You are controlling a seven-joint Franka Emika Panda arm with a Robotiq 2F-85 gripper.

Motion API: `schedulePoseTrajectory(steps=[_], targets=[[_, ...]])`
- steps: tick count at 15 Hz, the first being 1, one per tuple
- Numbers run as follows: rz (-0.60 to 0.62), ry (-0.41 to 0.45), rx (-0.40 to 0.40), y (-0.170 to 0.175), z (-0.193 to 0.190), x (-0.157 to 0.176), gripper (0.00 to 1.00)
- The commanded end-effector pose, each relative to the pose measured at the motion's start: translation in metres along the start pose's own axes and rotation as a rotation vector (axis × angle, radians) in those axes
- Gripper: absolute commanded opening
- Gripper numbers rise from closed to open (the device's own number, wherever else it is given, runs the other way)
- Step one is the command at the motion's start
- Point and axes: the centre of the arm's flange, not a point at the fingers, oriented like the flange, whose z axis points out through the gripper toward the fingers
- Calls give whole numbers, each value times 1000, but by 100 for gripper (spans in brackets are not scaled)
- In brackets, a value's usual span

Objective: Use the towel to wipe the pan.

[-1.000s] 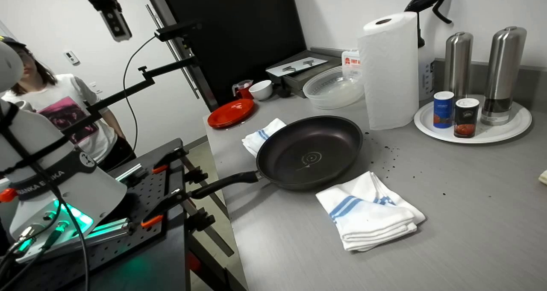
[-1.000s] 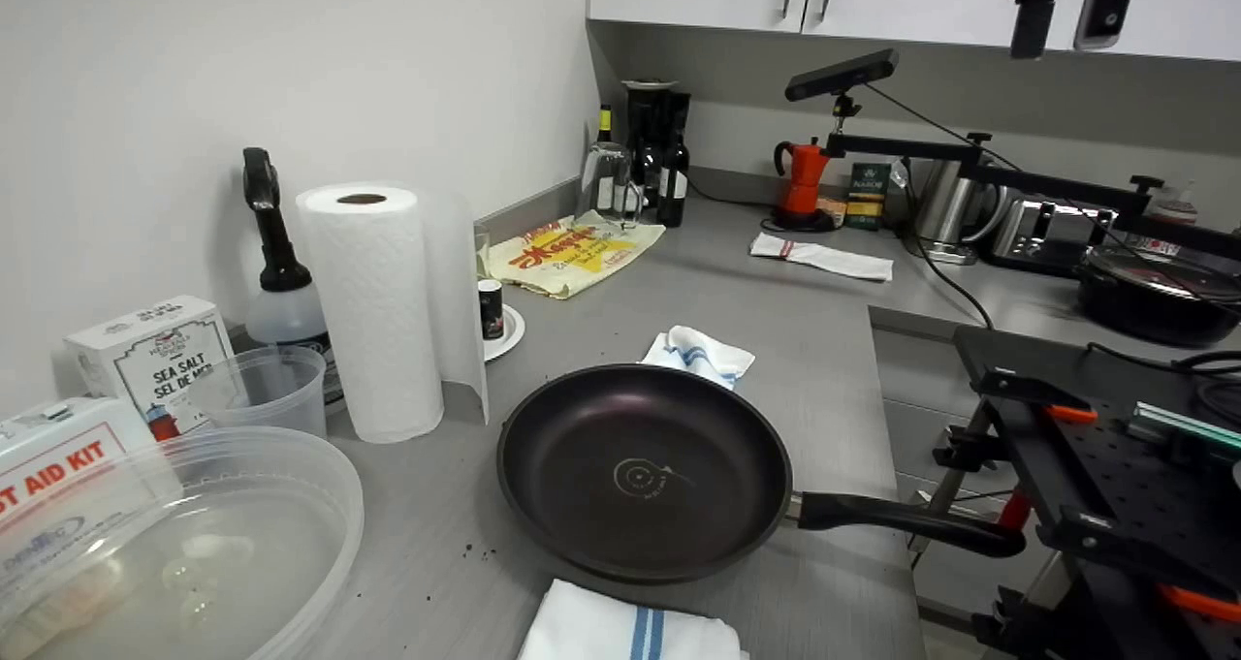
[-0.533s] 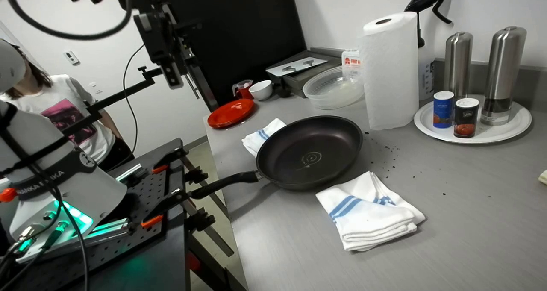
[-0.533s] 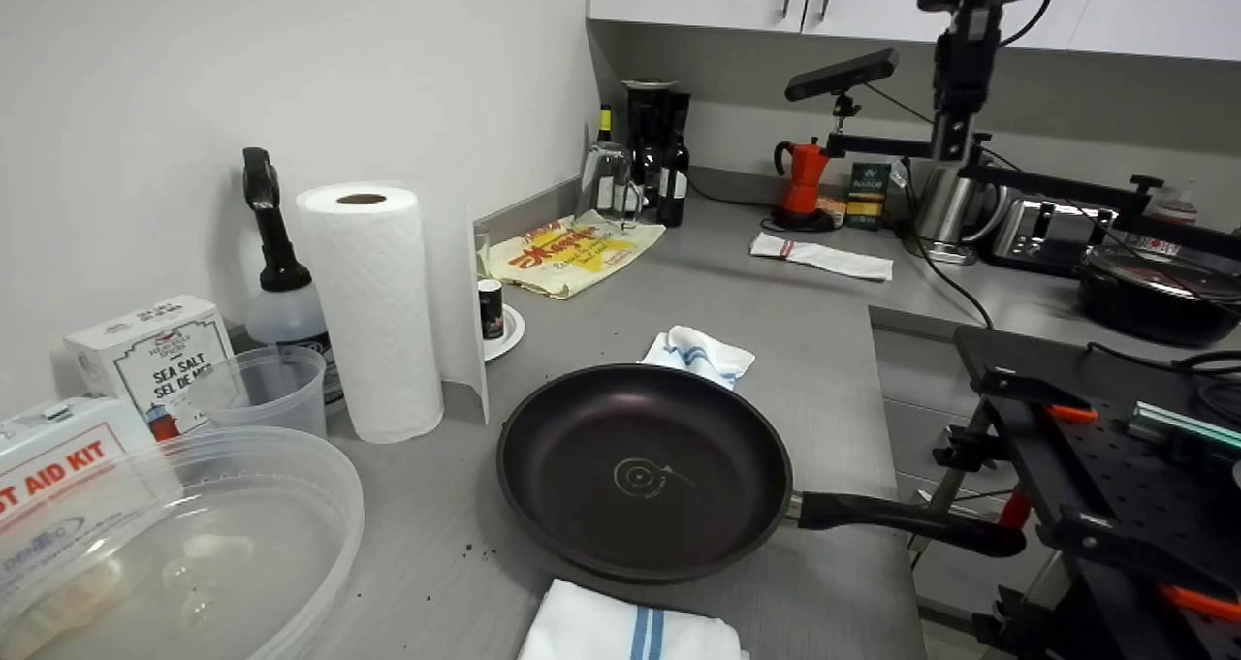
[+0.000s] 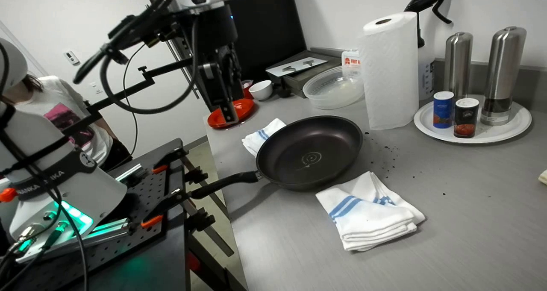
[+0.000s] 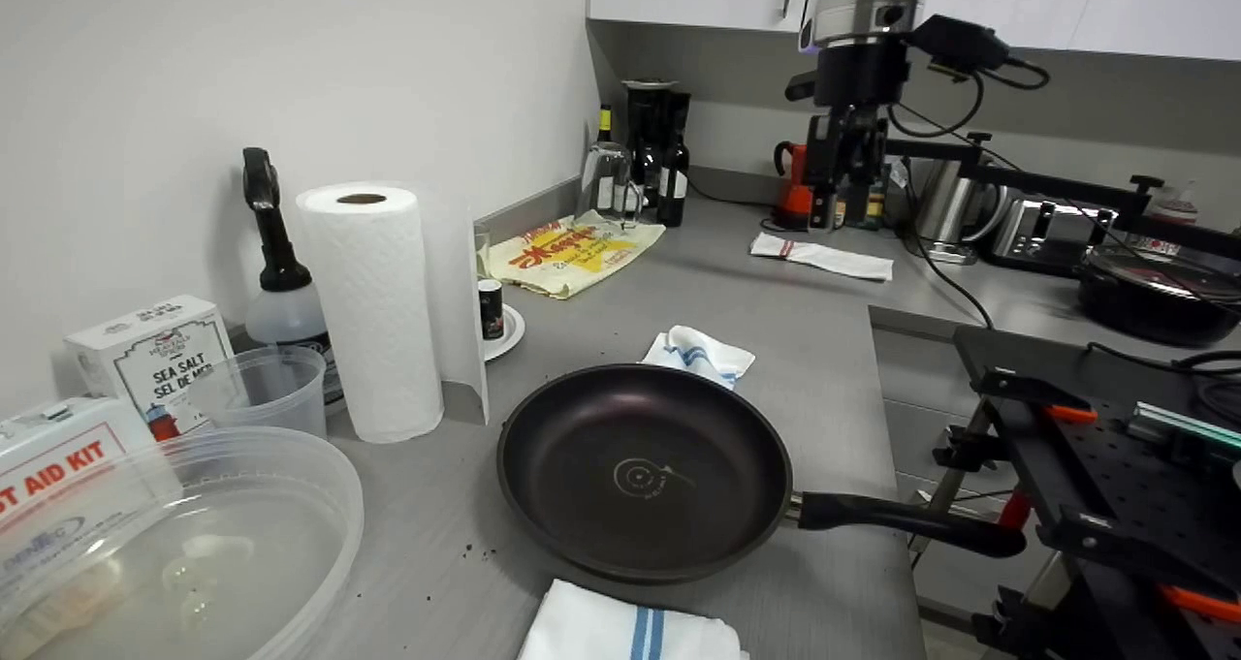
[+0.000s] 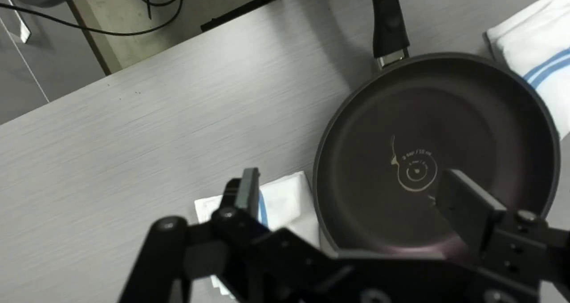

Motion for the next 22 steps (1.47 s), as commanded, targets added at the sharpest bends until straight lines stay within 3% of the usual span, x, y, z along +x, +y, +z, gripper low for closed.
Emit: schedulePoseTrajectory(steps=[1,11,22], targets=[[112,13,33,17,20,65,100],[315,127,5,74,57,168,100],[443,172,-50,77,137,193,100]])
